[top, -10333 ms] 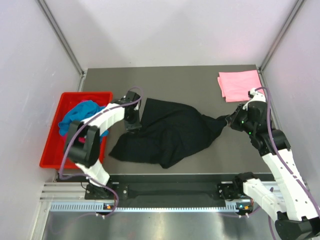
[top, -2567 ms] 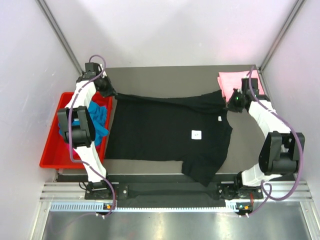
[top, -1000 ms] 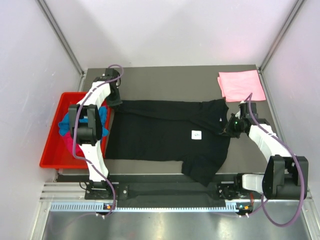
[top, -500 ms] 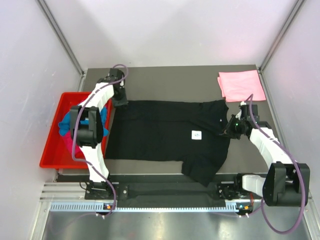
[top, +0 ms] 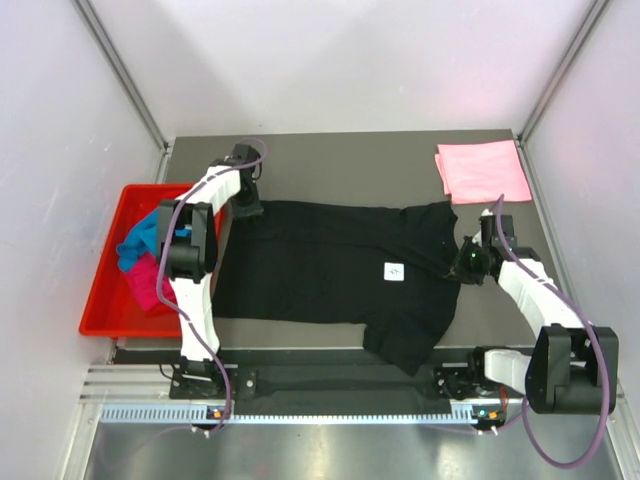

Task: Fold and stack the t-shirts
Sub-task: Fold the tshirt

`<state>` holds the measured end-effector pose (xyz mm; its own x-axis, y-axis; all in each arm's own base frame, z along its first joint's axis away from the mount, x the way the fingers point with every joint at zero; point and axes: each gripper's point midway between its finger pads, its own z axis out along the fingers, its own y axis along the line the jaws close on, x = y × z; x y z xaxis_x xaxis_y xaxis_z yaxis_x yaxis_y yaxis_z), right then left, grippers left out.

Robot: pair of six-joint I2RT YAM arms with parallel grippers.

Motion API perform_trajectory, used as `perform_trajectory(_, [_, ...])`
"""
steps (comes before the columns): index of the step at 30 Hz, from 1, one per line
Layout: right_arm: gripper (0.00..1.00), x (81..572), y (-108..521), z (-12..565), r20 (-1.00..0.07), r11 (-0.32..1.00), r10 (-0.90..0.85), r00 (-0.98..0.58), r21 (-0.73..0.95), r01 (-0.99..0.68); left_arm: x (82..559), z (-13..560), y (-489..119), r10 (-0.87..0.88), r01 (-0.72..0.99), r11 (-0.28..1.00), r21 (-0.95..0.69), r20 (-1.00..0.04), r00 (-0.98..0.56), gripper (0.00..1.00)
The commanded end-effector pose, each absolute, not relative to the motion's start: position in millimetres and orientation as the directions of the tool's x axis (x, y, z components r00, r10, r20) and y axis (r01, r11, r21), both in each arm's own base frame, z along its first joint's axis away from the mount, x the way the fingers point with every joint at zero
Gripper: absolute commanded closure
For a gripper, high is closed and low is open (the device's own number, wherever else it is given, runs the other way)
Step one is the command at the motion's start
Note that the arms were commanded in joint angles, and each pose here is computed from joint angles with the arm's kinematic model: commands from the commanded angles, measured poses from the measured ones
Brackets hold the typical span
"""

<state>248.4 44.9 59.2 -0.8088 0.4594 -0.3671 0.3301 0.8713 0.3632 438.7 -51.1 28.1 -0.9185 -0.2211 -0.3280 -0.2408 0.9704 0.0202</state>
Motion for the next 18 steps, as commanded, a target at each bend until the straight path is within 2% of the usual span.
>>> perform_trajectory(1, [0.91, 261, 36, 75, -0.421, 0.867, 0.479, -0.77, 0.361, 0.343, 459, 47, -49, -0.239, -0.269, 0.963, 0.028, -0.376, -0.895, 0.64])
perform_trajectory(3, [0.8, 261, 38, 73, -0.406, 0.863, 0.484, -0.775, 0.368, 0.346, 466, 60, -58, -0.233, -0.247, 0.969, -0.017, -0.401, -0.886, 0.63])
perform_trajectory(4, [0.68, 261, 37, 72, -0.402, 0.863, 0.485, -0.777, 0.364, 0.35, 467, 70, -63, -0.227, -0.231, 0.972, -0.04, -0.418, -0.88, 0.62])
perform_trajectory(6, [0.6, 260, 33, 68, -0.396, 0.865, 0.488, -0.778, 0.339, 0.37, 469, 81, -79, -0.203, -0.174, 0.979, -0.106, -0.431, -0.879, 0.62])
perform_trajectory(7, [0.56, 259, 31, 67, -0.397, 0.866, 0.488, -0.777, 0.329, 0.376, 469, 94, -104, -0.182, -0.101, 0.974, -0.201, -0.443, -0.878, 0.62])
perform_trajectory(10, [0.54, 264, 25, 78, -0.432, 0.873, 0.483, -0.762, 0.305, 0.381, 470, 117, -149, -0.139, 0.043, 0.939, -0.342, -0.488, -0.862, 0.62])
perform_trajectory(12, [0.53, 279, 26, 99, -0.48, 0.883, 0.464, -0.744, 0.313, 0.349, 471, 121, -161, -0.147, 0.062, 0.921, -0.385, -0.489, -0.86, 0.6])
perform_trajectory(16, [0.47, 322, 27, 133, -0.553, 0.889, 0.454, -0.699, 0.337, 0.311, 492, 101, -159, -0.185, 0.012, 0.926, -0.378, -0.482, -0.856, 0.6])
perform_trajectory(18, [0.47, 350, 25, 140, -0.574, 0.9, 0.43, -0.696, 0.327, 0.286, 499, 89, -156, -0.212, -0.023, 0.923, -0.385, -0.457, -0.864, 0.6])
